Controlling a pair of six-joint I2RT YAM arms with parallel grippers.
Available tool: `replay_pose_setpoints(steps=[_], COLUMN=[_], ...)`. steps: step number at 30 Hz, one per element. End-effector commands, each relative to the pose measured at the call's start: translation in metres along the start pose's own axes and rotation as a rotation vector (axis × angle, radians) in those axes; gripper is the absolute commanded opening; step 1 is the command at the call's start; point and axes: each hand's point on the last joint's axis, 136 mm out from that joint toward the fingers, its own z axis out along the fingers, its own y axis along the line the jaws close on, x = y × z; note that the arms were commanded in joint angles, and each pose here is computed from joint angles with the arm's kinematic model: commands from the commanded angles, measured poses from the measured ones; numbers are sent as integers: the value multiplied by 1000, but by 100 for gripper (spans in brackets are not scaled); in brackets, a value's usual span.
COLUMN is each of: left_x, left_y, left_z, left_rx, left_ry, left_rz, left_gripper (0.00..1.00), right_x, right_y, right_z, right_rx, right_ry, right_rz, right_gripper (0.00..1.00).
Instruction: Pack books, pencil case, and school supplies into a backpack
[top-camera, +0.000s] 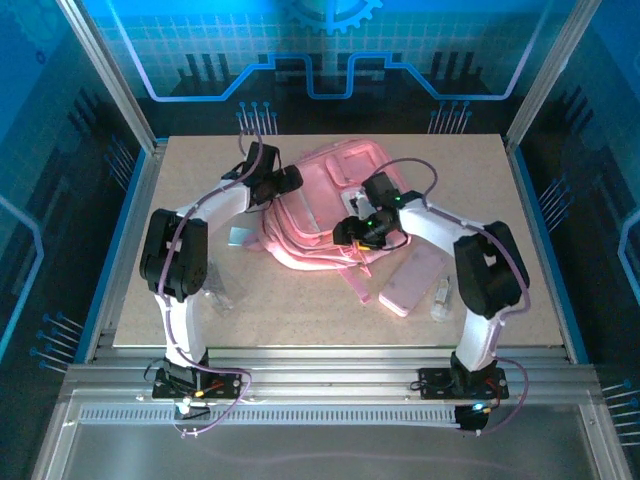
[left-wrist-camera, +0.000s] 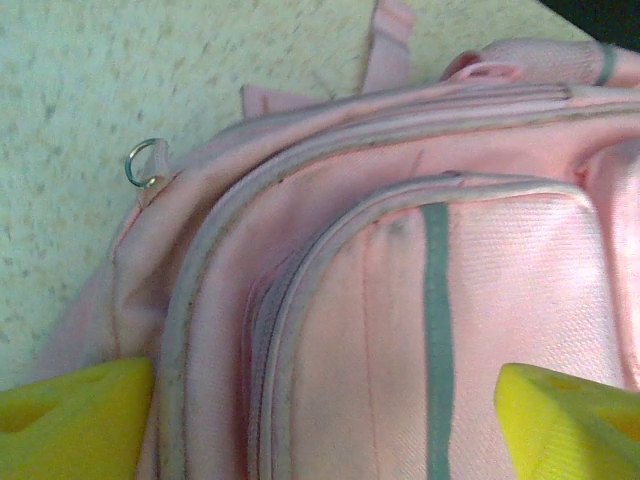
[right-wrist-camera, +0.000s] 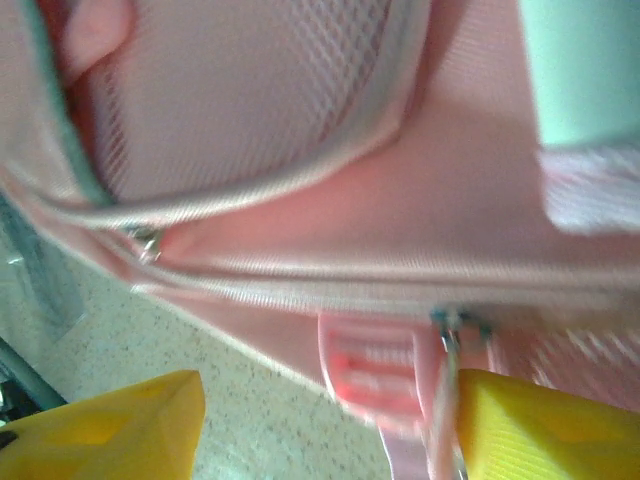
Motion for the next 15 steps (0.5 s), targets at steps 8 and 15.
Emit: replay_pose_setpoints(steps=[8,15], left_x=[44,116], left_y=[-54,-93], left_z=[-92,-105], left_rx=[132,221], left_ry=[70,169], left_rz=[197,174], left_gripper=[87,82], right_x=[-28,-25], right_y=[-78,-152], right_z=[-87,-100], right_rx=[175,284], right_ry=[-261,-371], right_rz=[118,288], right_gripper=[67,70])
